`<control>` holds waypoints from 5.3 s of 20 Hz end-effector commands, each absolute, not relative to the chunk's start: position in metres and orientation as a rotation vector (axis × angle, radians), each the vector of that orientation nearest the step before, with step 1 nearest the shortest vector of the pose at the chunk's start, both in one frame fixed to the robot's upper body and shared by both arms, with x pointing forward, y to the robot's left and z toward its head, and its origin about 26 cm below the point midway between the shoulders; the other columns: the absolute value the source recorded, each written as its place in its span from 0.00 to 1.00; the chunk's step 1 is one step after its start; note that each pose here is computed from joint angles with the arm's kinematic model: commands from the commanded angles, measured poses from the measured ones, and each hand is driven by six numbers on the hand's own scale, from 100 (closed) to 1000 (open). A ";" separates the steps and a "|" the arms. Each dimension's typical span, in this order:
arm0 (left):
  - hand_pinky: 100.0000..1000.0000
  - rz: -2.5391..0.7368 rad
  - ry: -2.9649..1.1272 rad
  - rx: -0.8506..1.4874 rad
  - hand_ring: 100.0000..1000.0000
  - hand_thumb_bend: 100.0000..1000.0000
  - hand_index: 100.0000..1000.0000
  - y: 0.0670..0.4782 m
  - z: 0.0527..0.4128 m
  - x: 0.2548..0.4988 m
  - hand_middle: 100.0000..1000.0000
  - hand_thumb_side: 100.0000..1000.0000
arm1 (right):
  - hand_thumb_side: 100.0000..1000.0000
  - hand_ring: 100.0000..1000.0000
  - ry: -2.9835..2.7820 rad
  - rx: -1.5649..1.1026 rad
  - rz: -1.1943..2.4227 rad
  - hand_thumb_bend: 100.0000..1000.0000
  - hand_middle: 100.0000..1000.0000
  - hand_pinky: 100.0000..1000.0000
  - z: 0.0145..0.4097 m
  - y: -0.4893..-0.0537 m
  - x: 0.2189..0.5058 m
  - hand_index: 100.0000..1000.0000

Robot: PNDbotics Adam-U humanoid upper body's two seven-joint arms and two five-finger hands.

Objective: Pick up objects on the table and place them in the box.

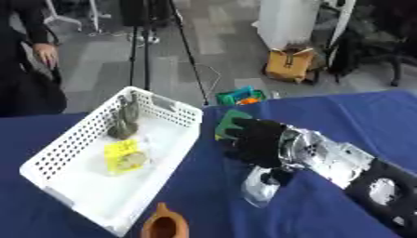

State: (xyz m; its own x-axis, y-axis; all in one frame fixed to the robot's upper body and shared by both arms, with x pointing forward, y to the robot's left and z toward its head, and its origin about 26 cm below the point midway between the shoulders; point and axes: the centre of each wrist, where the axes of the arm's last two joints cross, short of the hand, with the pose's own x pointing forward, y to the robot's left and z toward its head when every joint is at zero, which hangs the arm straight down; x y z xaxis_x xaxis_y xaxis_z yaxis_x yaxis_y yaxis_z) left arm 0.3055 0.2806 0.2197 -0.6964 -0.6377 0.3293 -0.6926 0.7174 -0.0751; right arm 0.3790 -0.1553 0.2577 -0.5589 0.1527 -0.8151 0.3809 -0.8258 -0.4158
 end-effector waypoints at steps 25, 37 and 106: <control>0.72 0.245 -2.671 1.064 0.74 0.00 0.76 0.282 0.227 0.303 0.82 1.00 | 0.42 1.00 -0.046 1.247 -2.534 0.42 1.00 1.00 0.254 -0.176 0.375 1.00; 0.72 0.249 -2.675 1.058 0.74 0.00 0.76 0.280 0.228 0.303 0.83 1.00 | 0.44 1.00 -0.085 1.241 -2.548 0.43 1.00 1.00 0.249 -0.178 0.380 1.00; 0.72 0.269 -2.674 1.056 0.73 0.00 0.75 0.277 0.229 0.304 0.81 1.00 | 0.53 1.00 -0.035 1.227 -2.902 0.47 1.00 1.00 0.220 -0.213 0.438 1.00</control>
State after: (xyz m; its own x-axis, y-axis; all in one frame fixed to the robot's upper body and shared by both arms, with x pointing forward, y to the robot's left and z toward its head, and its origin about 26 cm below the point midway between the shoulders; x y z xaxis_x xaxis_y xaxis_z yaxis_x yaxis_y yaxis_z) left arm 0.3066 0.2763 0.2219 -0.6990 -0.6373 0.3246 -0.6894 0.7211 -0.0688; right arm 0.4349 -0.2058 0.2220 -0.5495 0.2129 -0.8079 0.1057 -0.9415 -0.3199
